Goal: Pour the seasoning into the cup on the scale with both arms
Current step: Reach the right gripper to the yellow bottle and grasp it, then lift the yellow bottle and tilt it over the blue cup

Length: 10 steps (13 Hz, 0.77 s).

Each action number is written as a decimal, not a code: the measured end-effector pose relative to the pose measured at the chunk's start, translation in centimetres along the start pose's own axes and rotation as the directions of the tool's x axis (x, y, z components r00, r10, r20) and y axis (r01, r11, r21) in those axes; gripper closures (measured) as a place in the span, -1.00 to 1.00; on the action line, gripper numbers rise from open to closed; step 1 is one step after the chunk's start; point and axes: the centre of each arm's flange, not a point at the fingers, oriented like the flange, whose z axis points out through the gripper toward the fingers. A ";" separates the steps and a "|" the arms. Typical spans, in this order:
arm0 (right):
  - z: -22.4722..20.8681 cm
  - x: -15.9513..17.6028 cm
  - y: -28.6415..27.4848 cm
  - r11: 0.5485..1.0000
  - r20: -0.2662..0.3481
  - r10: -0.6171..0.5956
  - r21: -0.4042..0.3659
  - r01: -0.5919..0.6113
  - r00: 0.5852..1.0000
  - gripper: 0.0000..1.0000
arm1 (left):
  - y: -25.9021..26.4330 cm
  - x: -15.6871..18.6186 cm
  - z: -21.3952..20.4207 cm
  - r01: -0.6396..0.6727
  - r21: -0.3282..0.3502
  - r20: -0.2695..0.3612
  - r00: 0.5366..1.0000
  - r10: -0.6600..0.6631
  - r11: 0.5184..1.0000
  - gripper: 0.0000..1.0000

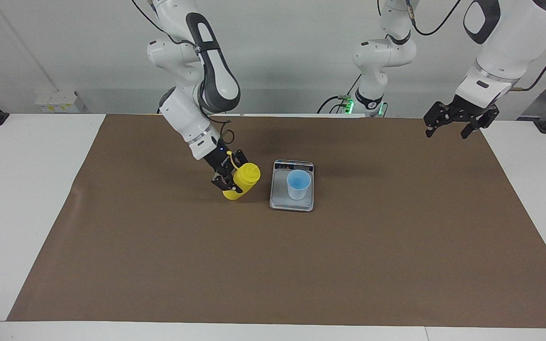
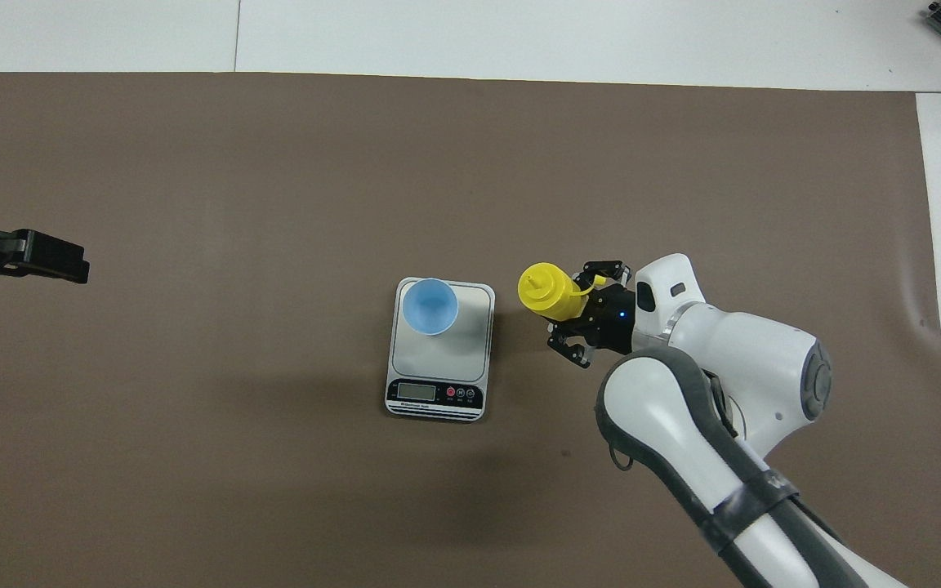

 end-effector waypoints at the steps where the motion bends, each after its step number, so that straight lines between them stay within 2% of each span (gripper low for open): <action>1: -0.1 0.3 0.2 1.000 0.035 -0.029 0.001 0.029 0.999 -0.01 | 0.0 0.0 0.0 0.000 0.000 0.000 1.000 0.000 1.000 -1.00; 4: -0.3 2.6 0.5 0.994 0.155 -0.103 0.037 0.098 0.983 -0.01 | 0.0 0.0 0.0 0.000 0.000 0.000 1.000 0.000 1.000 -1.00; 6: -0.8 5.5 0.6 0.989 0.275 -0.147 0.070 0.132 0.950 -0.01 | 0.0 0.0 0.0 0.000 0.000 0.000 1.000 0.000 1.000 -1.00; 8: -1.9 8.2 1.6 0.986 0.379 -0.164 0.062 0.152 0.911 0.00 | 0.0 0.0 0.0 0.000 0.000 0.000 1.000 0.000 1.000 -1.00; 10: -2.4 9.5 2.3 0.982 0.426 -0.187 0.072 0.173 0.885 0.05 | 0.0 0.0 0.0 0.000 0.000 0.000 1.000 0.000 1.000 -1.00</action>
